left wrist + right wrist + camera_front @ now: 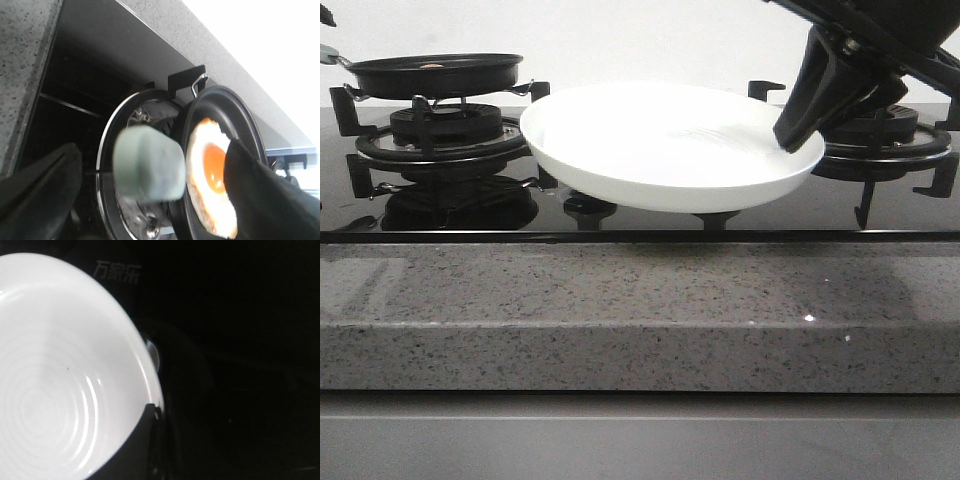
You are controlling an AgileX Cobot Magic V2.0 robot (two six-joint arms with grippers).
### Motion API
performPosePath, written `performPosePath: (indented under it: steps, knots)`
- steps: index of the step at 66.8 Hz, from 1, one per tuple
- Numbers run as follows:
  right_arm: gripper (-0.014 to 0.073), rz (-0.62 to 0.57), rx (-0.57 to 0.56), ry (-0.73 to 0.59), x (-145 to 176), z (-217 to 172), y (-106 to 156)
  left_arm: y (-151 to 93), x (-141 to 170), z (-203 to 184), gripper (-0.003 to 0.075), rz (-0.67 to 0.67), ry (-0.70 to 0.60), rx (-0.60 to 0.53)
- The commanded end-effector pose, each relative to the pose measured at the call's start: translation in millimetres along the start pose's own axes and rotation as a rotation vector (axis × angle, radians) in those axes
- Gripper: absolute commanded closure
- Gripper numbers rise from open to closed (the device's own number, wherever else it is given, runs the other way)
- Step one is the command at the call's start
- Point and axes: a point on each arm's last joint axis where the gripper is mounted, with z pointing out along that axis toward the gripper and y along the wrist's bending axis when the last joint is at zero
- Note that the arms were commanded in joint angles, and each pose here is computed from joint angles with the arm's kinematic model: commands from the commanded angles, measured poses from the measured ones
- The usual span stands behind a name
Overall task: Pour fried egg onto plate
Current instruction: 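Grasp the green handle of the frying pan with the left gripper, then lift the pan with the left gripper and tip the egg onto the plate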
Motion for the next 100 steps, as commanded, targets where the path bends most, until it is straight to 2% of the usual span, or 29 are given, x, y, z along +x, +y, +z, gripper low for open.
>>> performPosePath:
  steps: [1, 12, 23, 48, 79, 88, 100]
  knots:
    - [0.0662, 0.002, -0.033, -0.087, -9, -16, 9, -29, -10, -14, 0.0157, 0.010, -0.060, 0.112]
    - [0.0662, 0.002, -0.033, -0.087, -9, -16, 9, -21, -9, -5, 0.0157, -0.053, -0.034, 0.179]
    - [0.0662, 0.002, -0.033, -0.087, -9, -16, 9, -21, -7, -2, 0.0171, -0.041, -0.004, 0.217]
    - [0.0662, 0.002, -0.033, -0.087, -9, -16, 9, -23, -9, -4, 0.0424, -0.049, -0.026, 0.253]
    - [0.0662, 0.002, -0.033, -0.087, -9, -16, 9, -21, -10, -9, 0.0673, -0.054, -0.021, 0.264]
    - [0.0662, 0.002, -0.033, -0.087, -9, -16, 9, -24, -10, -10, 0.0741, -0.062, -0.021, 0.303]
    - [0.0662, 0.002, -0.033, -0.087, -9, -16, 9, -33, -12, -15, 0.0740, -0.061, -0.042, 0.345]
